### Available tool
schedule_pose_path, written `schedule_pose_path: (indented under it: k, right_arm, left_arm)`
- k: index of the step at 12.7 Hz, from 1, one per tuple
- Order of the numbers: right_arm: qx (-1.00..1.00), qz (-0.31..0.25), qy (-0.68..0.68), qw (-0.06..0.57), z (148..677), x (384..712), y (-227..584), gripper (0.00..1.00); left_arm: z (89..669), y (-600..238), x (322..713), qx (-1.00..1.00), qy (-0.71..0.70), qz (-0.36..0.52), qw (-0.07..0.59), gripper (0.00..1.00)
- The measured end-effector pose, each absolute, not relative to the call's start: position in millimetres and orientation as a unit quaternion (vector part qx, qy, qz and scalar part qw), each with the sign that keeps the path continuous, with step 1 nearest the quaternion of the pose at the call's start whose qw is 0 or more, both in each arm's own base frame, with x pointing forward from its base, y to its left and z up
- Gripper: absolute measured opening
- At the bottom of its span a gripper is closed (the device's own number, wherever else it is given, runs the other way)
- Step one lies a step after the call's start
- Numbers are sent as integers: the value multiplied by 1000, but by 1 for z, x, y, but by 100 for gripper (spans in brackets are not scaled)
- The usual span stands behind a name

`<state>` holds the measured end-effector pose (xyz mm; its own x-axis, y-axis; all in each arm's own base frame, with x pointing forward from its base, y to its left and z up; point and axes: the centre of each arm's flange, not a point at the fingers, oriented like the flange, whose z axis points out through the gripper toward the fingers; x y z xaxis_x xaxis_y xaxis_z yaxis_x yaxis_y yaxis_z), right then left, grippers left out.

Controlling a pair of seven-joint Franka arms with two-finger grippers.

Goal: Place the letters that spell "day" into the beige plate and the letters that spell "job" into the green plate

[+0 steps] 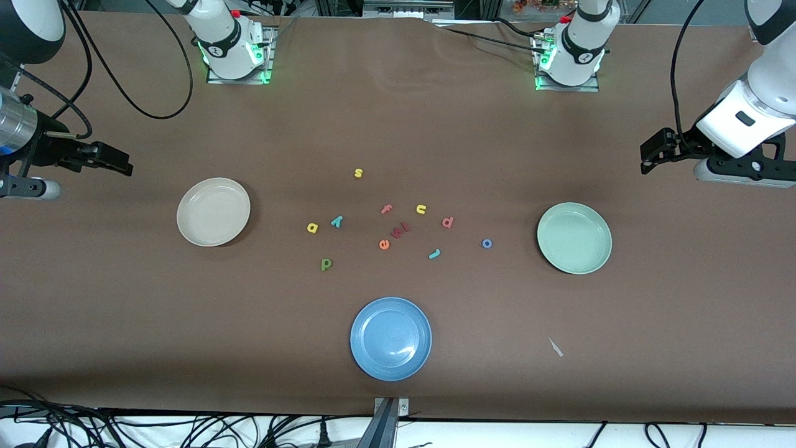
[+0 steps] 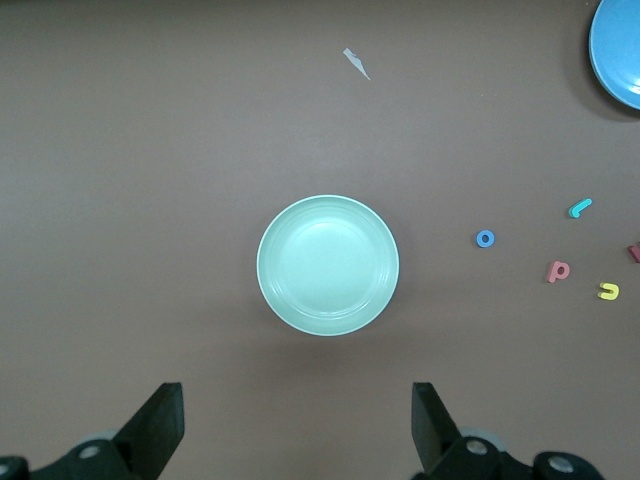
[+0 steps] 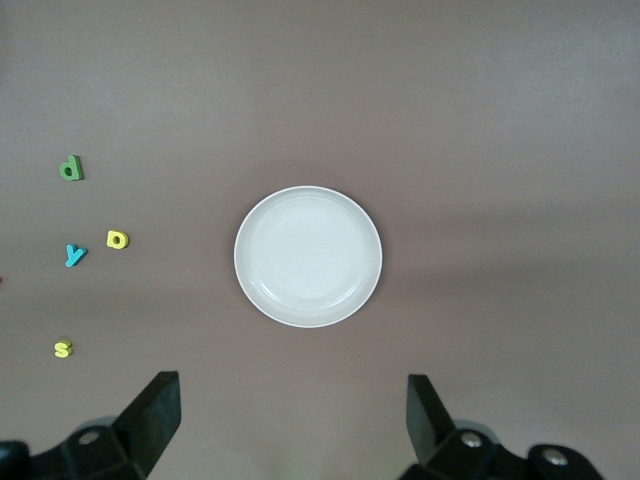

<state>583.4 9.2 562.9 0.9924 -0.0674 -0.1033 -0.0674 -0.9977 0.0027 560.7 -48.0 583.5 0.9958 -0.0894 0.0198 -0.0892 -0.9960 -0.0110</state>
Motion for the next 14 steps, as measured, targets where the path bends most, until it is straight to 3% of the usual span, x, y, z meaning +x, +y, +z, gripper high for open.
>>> schedule_pose_path:
  k: [7, 14]
  right_arm:
    - [-998, 55, 33, 0, 559, 585, 10, 100]
    - [-996, 85, -4, -5, 512, 601, 56, 100]
  left_arm:
    - [584, -48, 561, -999, 45, -10, 5, 100]
    - [584, -48, 561, -999, 45, -10, 5, 100]
